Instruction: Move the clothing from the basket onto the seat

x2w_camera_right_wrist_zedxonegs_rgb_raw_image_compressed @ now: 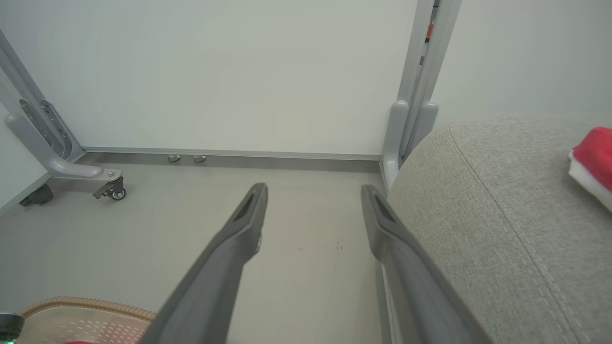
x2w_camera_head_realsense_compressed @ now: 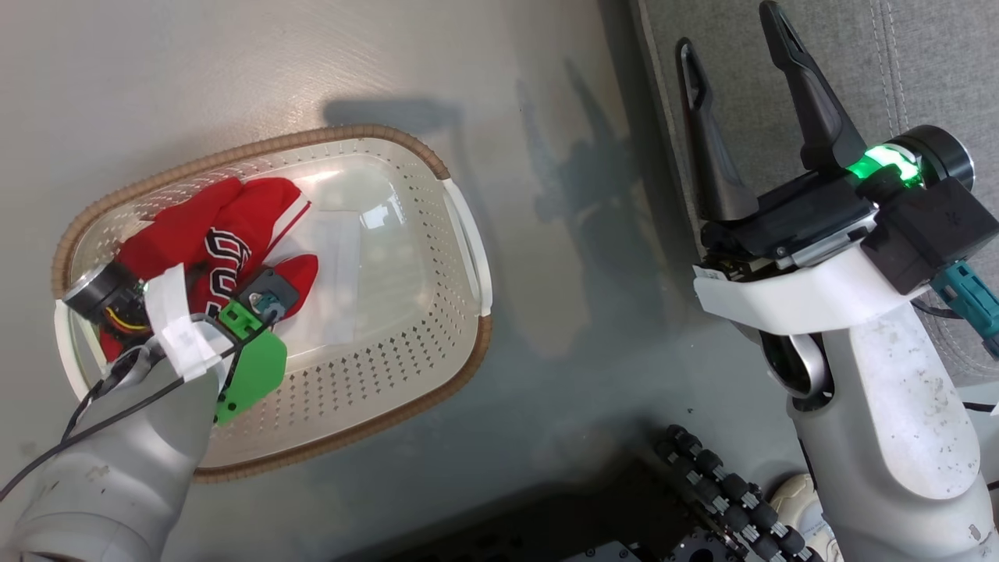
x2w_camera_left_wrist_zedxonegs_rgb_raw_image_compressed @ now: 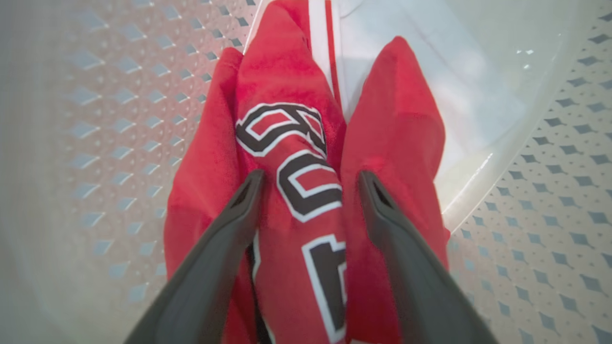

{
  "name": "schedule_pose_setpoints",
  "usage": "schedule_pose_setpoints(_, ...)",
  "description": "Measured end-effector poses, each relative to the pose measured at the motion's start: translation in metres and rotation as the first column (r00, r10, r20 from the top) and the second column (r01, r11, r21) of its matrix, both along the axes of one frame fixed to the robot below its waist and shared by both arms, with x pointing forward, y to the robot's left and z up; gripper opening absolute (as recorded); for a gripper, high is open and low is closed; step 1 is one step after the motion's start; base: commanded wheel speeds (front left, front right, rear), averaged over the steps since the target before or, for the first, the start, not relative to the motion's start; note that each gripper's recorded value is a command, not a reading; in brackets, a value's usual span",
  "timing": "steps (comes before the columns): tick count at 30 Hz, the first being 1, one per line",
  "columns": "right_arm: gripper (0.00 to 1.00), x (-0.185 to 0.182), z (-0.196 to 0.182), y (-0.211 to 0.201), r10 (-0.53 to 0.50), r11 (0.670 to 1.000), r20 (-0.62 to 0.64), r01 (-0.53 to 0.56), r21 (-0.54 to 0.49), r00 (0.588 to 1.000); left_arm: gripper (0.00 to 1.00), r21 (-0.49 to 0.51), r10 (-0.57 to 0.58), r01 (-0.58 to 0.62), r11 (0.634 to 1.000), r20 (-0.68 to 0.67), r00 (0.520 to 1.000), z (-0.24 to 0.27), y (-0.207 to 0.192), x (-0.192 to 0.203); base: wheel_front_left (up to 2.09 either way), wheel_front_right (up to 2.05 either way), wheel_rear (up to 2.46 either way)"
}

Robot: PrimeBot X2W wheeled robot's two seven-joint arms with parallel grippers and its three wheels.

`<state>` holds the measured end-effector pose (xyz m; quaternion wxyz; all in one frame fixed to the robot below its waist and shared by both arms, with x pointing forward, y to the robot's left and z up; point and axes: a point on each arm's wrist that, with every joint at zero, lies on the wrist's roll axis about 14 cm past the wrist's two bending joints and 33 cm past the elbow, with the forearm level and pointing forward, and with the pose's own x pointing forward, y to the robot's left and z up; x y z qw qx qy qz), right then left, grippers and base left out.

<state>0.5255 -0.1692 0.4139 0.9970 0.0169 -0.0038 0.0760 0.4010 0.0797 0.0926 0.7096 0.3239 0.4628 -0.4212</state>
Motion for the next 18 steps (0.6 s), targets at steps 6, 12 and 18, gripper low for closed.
schedule_pose_setpoints(6,1.0,0.001,-0.003,0.001,0.001,1.0,-0.005,-0.001,0.003,1.0,1.0,0.078,-0.051,0.05,0.996,0.011,0.999,-0.003,0.006,0.007,0.0,0.0,0.0)
schedule_pose_setpoints(12,1.0,0.001,-0.007,0.0,0.001,1.0,-0.012,-0.001,-0.001,1.0,1.0,0.161,-0.071,0.074,0.984,-0.029,0.997,-0.008,0.011,0.004,0.0,0.0,0.0)
schedule_pose_setpoints(18,1.0,0.0,-0.012,-0.002,-0.001,1.0,-0.022,0.001,-0.015,1.0,0.36,0.258,-0.069,0.093,0.962,-0.101,0.992,-0.017,0.024,-0.007,0.0,0.0,0.0)
